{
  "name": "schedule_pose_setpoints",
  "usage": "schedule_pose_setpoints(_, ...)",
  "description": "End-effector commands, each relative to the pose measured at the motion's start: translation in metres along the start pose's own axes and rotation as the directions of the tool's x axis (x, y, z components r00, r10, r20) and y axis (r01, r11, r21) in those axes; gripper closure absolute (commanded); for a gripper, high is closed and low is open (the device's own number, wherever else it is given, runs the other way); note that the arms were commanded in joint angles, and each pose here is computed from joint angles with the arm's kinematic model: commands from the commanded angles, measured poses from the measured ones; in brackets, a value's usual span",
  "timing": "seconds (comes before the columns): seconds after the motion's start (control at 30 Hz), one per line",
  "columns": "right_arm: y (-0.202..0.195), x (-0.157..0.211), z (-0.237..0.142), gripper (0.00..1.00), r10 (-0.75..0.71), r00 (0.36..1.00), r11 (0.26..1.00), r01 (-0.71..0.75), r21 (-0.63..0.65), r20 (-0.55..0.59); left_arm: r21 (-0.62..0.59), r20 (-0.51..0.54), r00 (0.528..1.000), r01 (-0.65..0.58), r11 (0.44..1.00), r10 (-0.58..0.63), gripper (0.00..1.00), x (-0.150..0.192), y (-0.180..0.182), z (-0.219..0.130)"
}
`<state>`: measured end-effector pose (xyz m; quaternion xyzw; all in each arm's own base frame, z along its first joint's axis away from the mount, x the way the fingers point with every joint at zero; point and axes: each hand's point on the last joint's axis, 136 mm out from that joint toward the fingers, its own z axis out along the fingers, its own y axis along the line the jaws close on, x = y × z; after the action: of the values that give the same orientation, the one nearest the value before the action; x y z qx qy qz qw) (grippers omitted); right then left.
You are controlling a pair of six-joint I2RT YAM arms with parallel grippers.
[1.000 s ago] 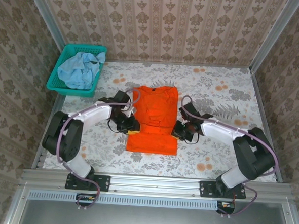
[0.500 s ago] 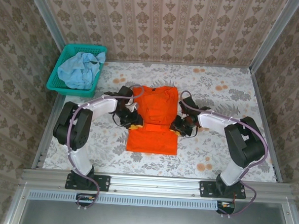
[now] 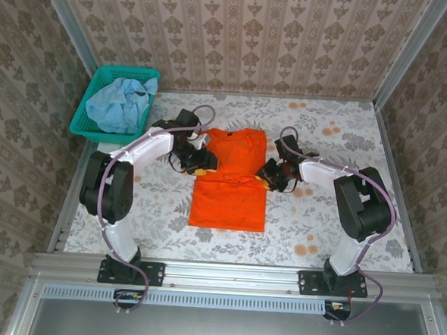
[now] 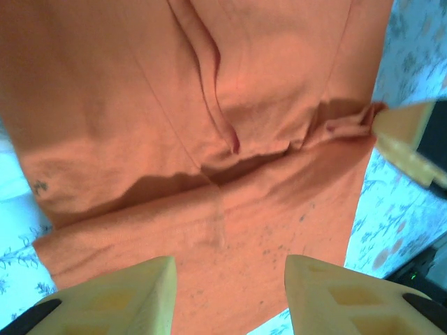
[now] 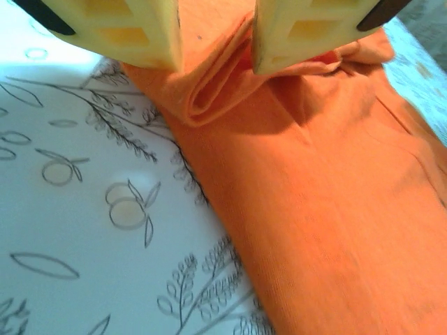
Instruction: Fold and stack the t-shirts
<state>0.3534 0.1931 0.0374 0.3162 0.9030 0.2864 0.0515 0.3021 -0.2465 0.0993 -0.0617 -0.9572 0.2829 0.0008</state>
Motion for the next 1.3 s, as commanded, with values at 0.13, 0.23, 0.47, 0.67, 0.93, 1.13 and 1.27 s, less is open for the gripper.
schedule_pose_setpoints(0.13, 0.022, -0.007, -0.004, 0.65, 0.036, 0.999, 0.997, -0.037, -0.072, -0.011, 0.018, -0.191, 0.973, -0.128, 0.992, 0.129, 0.56, 0.083, -0.003, 0.0)
schedule_pose_setpoints(0.23, 0.019, -0.006, -0.001, 0.65, 0.03, 0.999, 0.998, -0.031, -0.057, -0.019, 0.076, -0.207, 0.966, -0.14, 0.987, 0.153, 0.55, 0.096, -0.01, 0.005)
schedule_pose_setpoints(0.47, 0.019, -0.006, 0.005, 0.66, 0.034, 0.999, 0.998, -0.036, -0.049, -0.04, 0.172, -0.229, 0.939, -0.221, 0.96, 0.257, 0.54, 0.09, -0.061, 0.021)
schedule_pose_setpoints(0.67, 0.018, -0.007, 0.01, 0.67, 0.032, 0.998, 0.999, -0.034, -0.042, -0.049, 0.161, -0.296, 0.906, -0.265, 0.951, 0.303, 0.55, 0.087, -0.079, 0.058)
schedule_pose_setpoints(0.93, 0.016, -0.007, 0.015, 0.67, 0.035, 0.998, 0.999, -0.037, -0.037, -0.058, -0.025, -0.247, 0.929, -0.29, 0.957, 0.275, 0.57, 0.061, -0.051, 0.09)
schedule_pose_setpoints(1.13, 0.013, -0.005, 0.021, 0.67, 0.037, 0.996, 0.999, -0.04, -0.031, -0.075, -0.225, -0.134, 0.955, -0.288, 0.931, 0.263, 0.57, 0.035, -0.022, 0.087)
schedule_pose_setpoints(1.27, 0.011, -0.005, 0.023, 0.67, 0.036, 0.996, 0.999, -0.038, -0.027, -0.082, -0.328, -0.079, 0.966, -0.26, 0.908, 0.247, 0.57, 0.02, -0.002, 0.079)
